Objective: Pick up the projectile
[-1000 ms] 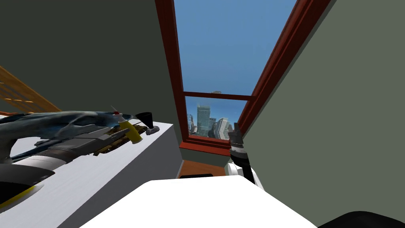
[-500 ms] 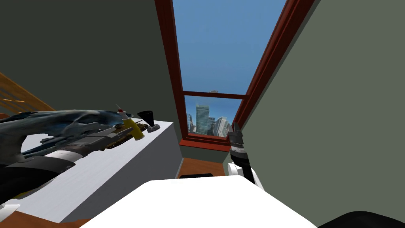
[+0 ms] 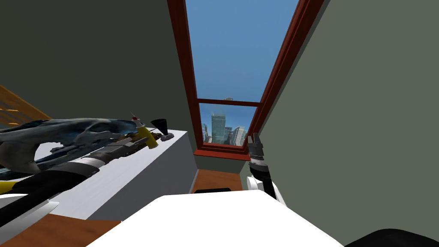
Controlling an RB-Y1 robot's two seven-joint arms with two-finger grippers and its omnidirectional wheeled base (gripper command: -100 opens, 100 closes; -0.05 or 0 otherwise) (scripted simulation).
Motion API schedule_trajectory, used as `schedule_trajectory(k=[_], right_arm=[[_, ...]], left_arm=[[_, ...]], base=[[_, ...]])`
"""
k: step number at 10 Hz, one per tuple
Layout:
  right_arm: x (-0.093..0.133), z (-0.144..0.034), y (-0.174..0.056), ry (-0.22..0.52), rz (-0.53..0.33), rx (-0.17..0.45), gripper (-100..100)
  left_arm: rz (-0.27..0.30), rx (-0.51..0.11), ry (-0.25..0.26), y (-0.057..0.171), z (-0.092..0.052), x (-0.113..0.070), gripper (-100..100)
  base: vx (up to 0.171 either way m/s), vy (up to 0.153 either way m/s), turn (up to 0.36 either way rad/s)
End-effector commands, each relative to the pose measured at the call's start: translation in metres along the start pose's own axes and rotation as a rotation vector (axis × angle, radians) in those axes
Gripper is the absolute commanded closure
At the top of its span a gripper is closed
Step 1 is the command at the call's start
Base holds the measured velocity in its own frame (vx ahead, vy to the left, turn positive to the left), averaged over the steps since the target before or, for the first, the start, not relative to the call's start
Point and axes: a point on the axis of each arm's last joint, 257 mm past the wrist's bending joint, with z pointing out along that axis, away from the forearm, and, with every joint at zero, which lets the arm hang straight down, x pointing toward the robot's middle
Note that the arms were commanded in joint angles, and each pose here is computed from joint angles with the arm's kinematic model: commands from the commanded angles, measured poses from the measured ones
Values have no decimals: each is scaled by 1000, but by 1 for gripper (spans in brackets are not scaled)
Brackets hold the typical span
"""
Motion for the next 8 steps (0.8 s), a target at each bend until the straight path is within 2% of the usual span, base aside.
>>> schedule_trajectory(k=[1, 2, 4, 7, 8], right_arm=[[0, 0, 0, 0, 0, 0, 0], [0, 0, 0, 0, 0, 0, 0], [0, 0, 0, 0, 0, 0, 0], [0, 0, 0, 0, 0, 0, 0], [0, 0, 0, 0, 0, 0, 0]], left_arm=[[-5, -20, -13, 10, 5, -2, -100], [2, 4, 12, 5, 16, 10, -100], [-25, 5, 22, 5, 26, 25, -100], [-33, -34, -14, 26, 39, 15, -100], [-18, -6, 17, 18, 50, 27, -100]], base=[[15, 7, -2], [-133, -32, -157], [-147, -9, -50], [9, 7, 5], [-138, -21, -170]])
